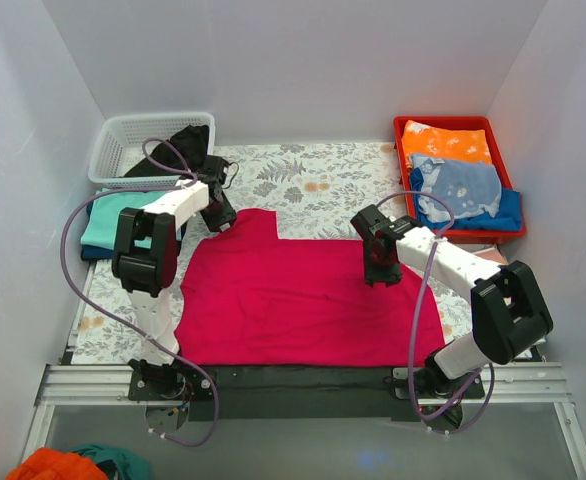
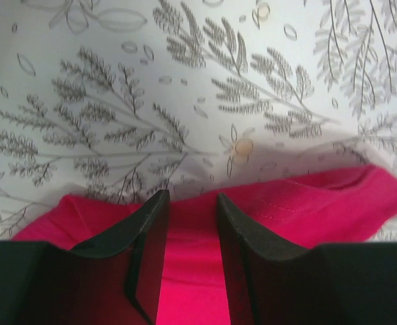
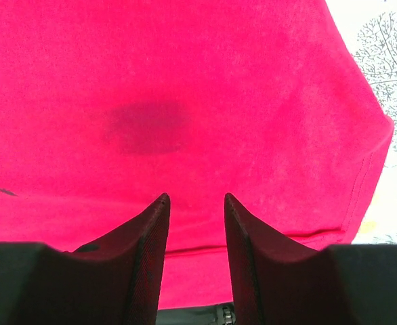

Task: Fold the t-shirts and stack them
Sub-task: Fold the tshirt

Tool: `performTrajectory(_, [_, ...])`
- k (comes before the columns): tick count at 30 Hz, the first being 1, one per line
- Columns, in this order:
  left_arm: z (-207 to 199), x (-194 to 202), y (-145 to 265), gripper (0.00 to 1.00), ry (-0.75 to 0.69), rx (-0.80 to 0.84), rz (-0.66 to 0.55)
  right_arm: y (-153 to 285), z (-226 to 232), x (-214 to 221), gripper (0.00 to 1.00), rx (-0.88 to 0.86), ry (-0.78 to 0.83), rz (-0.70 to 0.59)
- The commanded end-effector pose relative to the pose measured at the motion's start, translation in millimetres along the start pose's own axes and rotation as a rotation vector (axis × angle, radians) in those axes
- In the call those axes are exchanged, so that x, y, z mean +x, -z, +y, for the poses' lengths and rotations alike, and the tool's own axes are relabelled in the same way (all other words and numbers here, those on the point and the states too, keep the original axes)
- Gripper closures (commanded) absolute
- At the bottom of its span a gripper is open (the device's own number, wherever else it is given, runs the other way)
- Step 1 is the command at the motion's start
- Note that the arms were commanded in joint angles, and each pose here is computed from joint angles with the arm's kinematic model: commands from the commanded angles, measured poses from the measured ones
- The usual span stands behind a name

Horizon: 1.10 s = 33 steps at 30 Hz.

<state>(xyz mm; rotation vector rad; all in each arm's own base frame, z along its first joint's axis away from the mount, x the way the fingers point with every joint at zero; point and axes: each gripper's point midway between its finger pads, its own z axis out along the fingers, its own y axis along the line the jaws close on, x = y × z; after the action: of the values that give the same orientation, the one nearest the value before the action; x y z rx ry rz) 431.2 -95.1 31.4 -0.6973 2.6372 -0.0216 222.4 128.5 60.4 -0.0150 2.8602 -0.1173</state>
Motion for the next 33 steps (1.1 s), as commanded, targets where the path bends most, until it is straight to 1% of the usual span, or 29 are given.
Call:
performTrajectory(1, [-20,-9,51,0.67,-0.043,0.171,-0.056,-7,-1,4,0.56,0.017,0.003,0.008])
performTrajectory(4, [-24,-7,62,0.68,-0.068,0.216,-0.060,-8,0,4,0.57,0.014,0.010,0.010])
performTrajectory(8, [-29,-1,65,0.68,-0.105,0.267,-0.056,-9,1,3,0.57,0.013,0.016,0.011])
performTrajectory(10, [-34,9,63,0.68,-0.128,0.305,-0.016,-10,1,3,0.57,0.014,0.018,0.010])
performTrajectory(13, [-29,22,54,0.68,-0.135,0.285,0.026,-10,1,3,0.57,0.015,0.025,0.013])
performTrajectory(16, [-36,34,53,0.68,-0.152,0.338,0.073,-13,0,5,0.58,0.022,0.028,0.019])
performTrajectory(19, [-42,51,55,0.68,-0.185,0.371,0.123,-14,-1,6,0.58,0.025,0.029,0.022])
performTrajectory(23, [-42,80,59,0.69,-0.234,0.388,0.170,-16,0,6,0.58,0.026,0.032,0.025])
performTrajectory(24, [-45,89,63,0.69,-0.258,0.404,0.181,-17,0,6,0.59,0.027,0.033,0.024])
performTrajectory(25, [-50,98,73,0.69,-0.296,0.460,0.203,-17,-1,7,0.59,0.031,0.035,0.029])
performTrajectory(27, [-48,115,77,0.69,-0.325,0.462,0.219,-18,0,6,0.59,0.030,0.034,0.028])
performTrajectory(28, [-48,115,83,0.69,-0.334,0.472,0.206,-18,0,6,0.59,0.031,0.035,0.029])
performTrajectory(30, [-41,113,84,0.70,-0.323,0.440,0.176,-20,0,7,0.59,0.032,0.037,0.032])
performTrajectory(31, [-39,107,86,0.70,-0.317,0.426,0.143,-20,0,7,0.59,0.033,0.037,0.033])
performTrajectory(33, [-34,83,93,0.69,-0.273,0.376,0.027,-21,0,8,0.59,0.029,0.040,0.036])
